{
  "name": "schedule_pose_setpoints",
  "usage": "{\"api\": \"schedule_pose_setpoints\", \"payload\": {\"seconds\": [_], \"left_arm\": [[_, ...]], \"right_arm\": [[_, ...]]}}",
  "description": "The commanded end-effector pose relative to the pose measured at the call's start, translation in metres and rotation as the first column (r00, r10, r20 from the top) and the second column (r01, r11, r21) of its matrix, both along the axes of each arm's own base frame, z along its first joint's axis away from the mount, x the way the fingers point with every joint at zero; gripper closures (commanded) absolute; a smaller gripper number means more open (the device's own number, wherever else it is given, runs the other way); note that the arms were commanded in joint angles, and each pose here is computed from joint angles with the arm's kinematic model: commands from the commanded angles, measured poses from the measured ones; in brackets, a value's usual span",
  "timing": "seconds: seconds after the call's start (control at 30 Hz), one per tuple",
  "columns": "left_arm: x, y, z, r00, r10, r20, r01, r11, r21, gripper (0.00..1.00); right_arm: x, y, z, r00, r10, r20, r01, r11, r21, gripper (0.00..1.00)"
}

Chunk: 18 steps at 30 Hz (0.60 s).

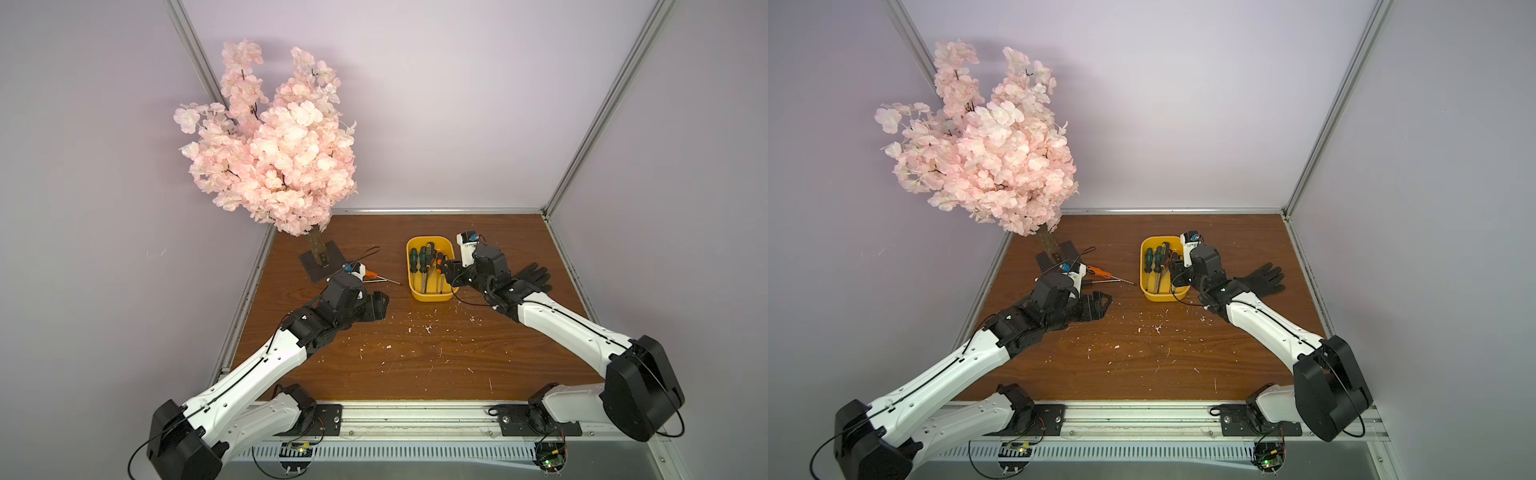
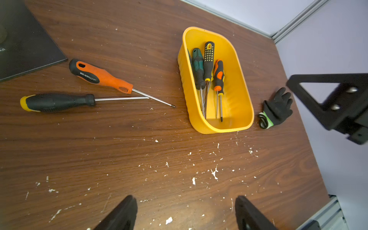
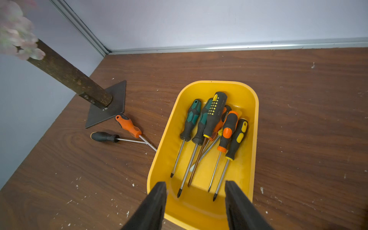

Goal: Put the screwdriver on the desktop into the storage box
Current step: Place the screwdriver in the storage box, then pick up the screwdriver from the center of the board.

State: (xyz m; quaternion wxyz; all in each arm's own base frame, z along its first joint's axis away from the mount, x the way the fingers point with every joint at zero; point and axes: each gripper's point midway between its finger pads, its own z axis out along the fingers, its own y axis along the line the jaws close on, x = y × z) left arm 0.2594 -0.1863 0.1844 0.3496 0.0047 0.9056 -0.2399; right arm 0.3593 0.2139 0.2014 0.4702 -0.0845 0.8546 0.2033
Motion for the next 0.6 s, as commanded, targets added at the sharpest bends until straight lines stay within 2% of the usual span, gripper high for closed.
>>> {"api": "schedule_pose_setpoints", "payload": {"seconds": [0.0, 0.37, 0.43, 0.57], "left_arm": [[0.013, 0.009, -0.001, 1.0, 0.023, 0.012, -0.024, 0.998, 0.051, 0.21], [0.061, 0.054, -0.041, 0.991, 0.111, -0.072, -0.098, 0.981, 0.165, 0.19], [0.071, 0.064, -0.053, 0.985, 0.139, -0.105, -0.116, 0.972, 0.203, 0.22], [0.091, 0.069, -0.061, 0.987, 0.127, -0.102, -0.09, 0.947, 0.308, 0.26]], "right_arm": [[-0.014, -0.004, 0.013, 0.997, 0.047, 0.057, -0.046, 0.999, -0.007, 0.47], [-0.058, -0.038, 0.012, 0.992, 0.042, 0.122, -0.037, 0.998, -0.049, 0.47], [-0.063, -0.043, 0.012, 0.991, 0.044, 0.13, -0.036, 0.998, -0.057, 0.47], [-0.072, -0.049, 0.012, 0.988, 0.043, 0.145, -0.034, 0.997, -0.065, 0.47]]}}
